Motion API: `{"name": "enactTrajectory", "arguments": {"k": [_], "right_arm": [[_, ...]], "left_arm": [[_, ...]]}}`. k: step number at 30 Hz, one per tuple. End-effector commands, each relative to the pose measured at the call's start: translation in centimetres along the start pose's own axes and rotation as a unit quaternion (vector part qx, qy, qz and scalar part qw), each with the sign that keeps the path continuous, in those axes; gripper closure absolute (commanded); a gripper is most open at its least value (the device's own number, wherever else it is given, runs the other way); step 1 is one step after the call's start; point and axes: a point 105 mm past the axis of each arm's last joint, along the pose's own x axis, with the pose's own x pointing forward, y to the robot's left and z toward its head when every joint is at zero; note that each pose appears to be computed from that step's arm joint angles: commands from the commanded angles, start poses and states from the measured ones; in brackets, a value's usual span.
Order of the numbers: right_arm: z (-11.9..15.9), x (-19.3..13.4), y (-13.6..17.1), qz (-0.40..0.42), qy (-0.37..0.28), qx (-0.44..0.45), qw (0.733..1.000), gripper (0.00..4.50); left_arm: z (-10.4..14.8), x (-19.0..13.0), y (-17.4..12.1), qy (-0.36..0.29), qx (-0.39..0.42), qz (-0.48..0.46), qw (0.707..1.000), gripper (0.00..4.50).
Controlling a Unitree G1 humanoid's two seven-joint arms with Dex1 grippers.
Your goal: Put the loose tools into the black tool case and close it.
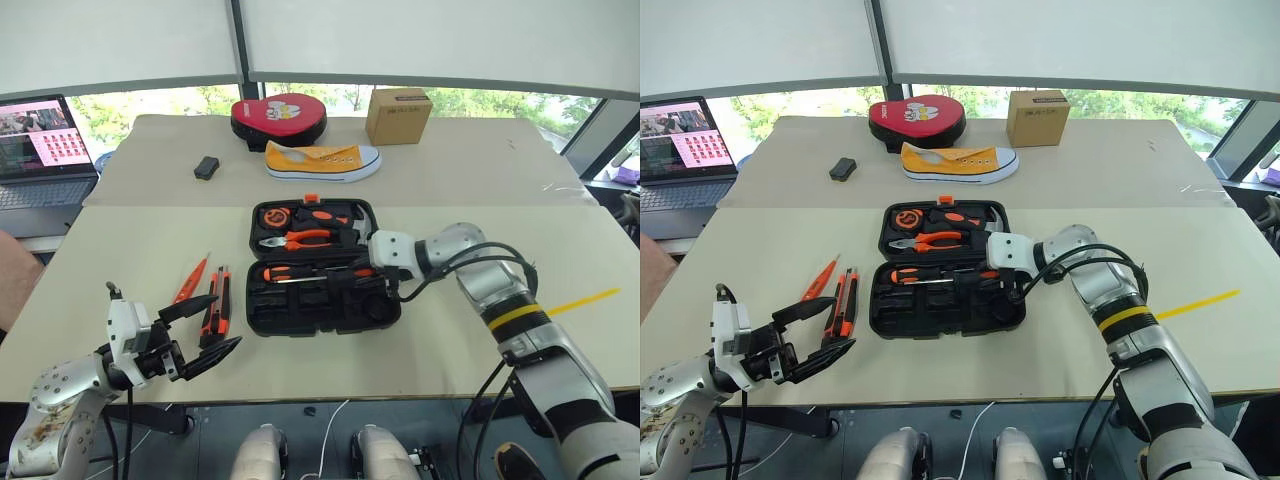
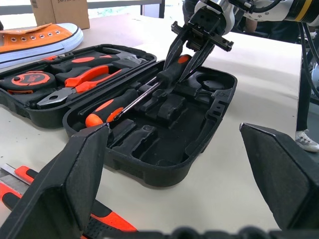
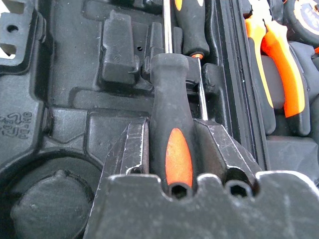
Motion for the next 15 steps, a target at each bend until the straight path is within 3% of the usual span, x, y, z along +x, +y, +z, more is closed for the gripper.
{"name": "enactTrajectory", "arguments": {"k": [1,6,8,12,15], "right_arm": [[-0.5,-0.5,-0.3,0.004,0.017,-0.003,1.000,3.47],[-0.8,-0.4,-1.0,-0.022,0.021,-0.016,0.999,3.47],[-0.5,-0.6,-1.1,-0.021,0.013,-0.027,0.999,2.45],[1.3,-1.5,-1.9,-0.030,-0.034,-0.060,0.997,1.18],[3.4,-2.7,-2.7,-0.039,-0.106,-0.043,0.993,1.18]], "left_arm": [[0.8,0.1,-0.3,-0.009,0.025,-0.003,1.000,0.00],[0.8,0.0,-0.2,-0.009,0.028,0.000,1.000,0.00],[0.7,0.0,-0.2,-0.009,0.029,0.001,1.000,0.00],[0.8,-0.1,-0.1,-0.009,0.029,0.005,1.000,0.00],[0.8,-0.2,-0.1,-0.010,0.029,0.008,1.000,0.00]]}}
